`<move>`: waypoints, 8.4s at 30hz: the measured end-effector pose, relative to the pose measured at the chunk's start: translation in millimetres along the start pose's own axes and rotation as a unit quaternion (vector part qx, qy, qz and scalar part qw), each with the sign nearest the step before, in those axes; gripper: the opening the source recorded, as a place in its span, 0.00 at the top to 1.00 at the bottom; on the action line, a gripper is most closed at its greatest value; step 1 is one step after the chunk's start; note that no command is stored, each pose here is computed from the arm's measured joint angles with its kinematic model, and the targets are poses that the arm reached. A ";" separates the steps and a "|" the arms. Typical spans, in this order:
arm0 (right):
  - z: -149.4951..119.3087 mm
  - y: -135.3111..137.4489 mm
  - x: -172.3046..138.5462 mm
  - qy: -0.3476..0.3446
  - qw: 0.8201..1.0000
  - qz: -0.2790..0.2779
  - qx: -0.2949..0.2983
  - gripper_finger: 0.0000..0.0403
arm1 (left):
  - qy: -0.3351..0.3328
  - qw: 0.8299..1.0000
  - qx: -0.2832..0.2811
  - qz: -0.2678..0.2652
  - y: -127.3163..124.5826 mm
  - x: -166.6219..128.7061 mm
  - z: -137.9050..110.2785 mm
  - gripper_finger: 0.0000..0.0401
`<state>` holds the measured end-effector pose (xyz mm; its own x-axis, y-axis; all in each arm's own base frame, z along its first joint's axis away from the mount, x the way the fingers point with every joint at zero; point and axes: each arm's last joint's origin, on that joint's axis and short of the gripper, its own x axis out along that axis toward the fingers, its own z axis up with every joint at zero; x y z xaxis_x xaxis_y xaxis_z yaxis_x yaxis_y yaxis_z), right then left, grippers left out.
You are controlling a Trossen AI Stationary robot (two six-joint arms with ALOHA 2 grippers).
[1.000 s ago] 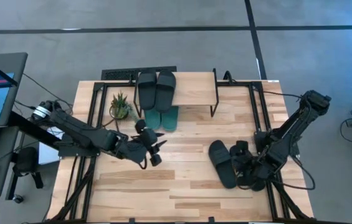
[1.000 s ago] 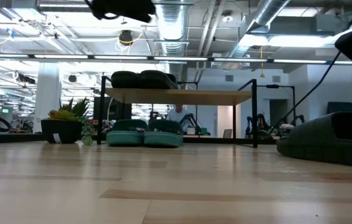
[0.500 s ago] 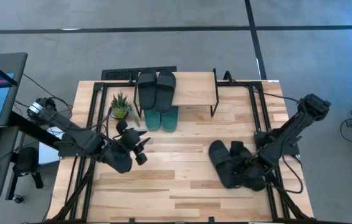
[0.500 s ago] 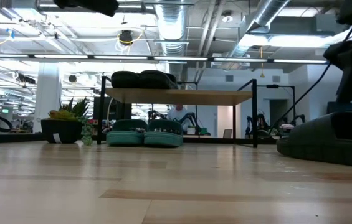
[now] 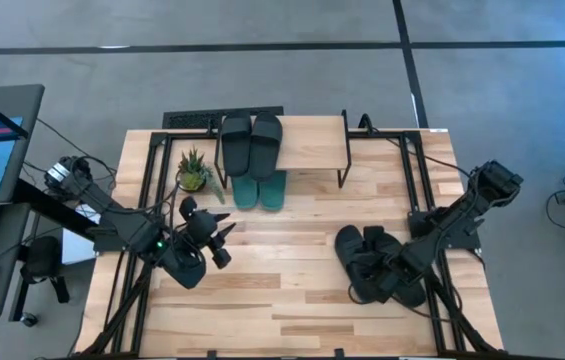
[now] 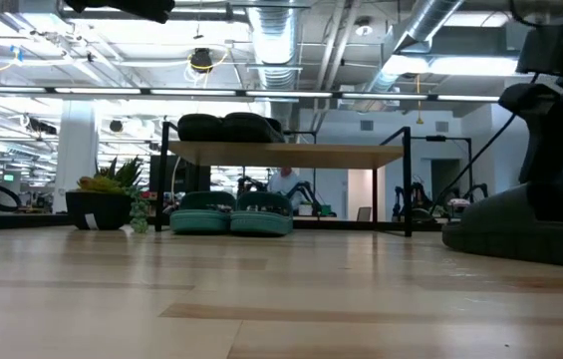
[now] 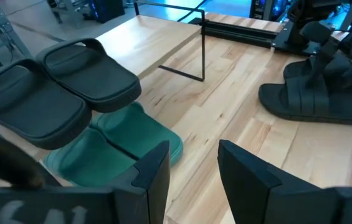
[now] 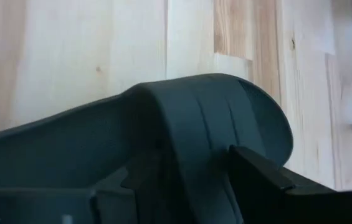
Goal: Pick and place slides into the shelf
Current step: Put the black slide on the shelf
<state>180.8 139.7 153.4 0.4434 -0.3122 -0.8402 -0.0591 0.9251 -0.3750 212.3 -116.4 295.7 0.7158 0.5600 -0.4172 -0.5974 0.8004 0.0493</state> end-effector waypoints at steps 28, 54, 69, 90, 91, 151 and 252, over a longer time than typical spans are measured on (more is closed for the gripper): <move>71.3 -40.1 -38.8 -0.025 0.996 -0.087 0.005 0.99 | 0.006 0.999 0.029 0.012 4.4 -10.4 -10.4 0.69; 151.1 -217.7 -48.9 -0.043 0.972 -0.230 0.025 1.00 | -0.083 0.996 0.008 0.014 12.7 -45.7 -27.5 0.69; 153.0 -282.9 17.7 -0.008 0.969 -0.248 0.009 1.00 | -0.098 0.995 -0.016 0.016 13.1 -45.7 -26.6 0.69; 164.4 -323.3 72.9 0.014 0.973 -0.231 0.022 1.00 | -0.098 0.994 -0.023 0.036 15.7 -38.3 -23.3 0.69; 165.4 -323.6 75.5 0.010 0.972 -0.232 0.024 1.00 | -0.098 0.994 -0.021 0.037 15.8 -38.2 -23.4 0.69; 173.7 -331.4 75.9 -0.049 0.986 -0.162 -0.001 0.82 | -0.097 0.994 -0.029 0.044 17.7 -35.7 -23.1 0.69; 88.5 -153.5 -175.5 0.009 0.994 0.108 0.021 0.62 | -0.112 0.989 -0.019 0.094 24.0 -19.4 -14.8 0.69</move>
<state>191.2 71.5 393.1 0.4092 -0.1095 -0.9059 -0.1126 0.9791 -0.1692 178.6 -111.3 291.6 0.6508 0.7342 -0.1932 -0.7373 0.6720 0.0702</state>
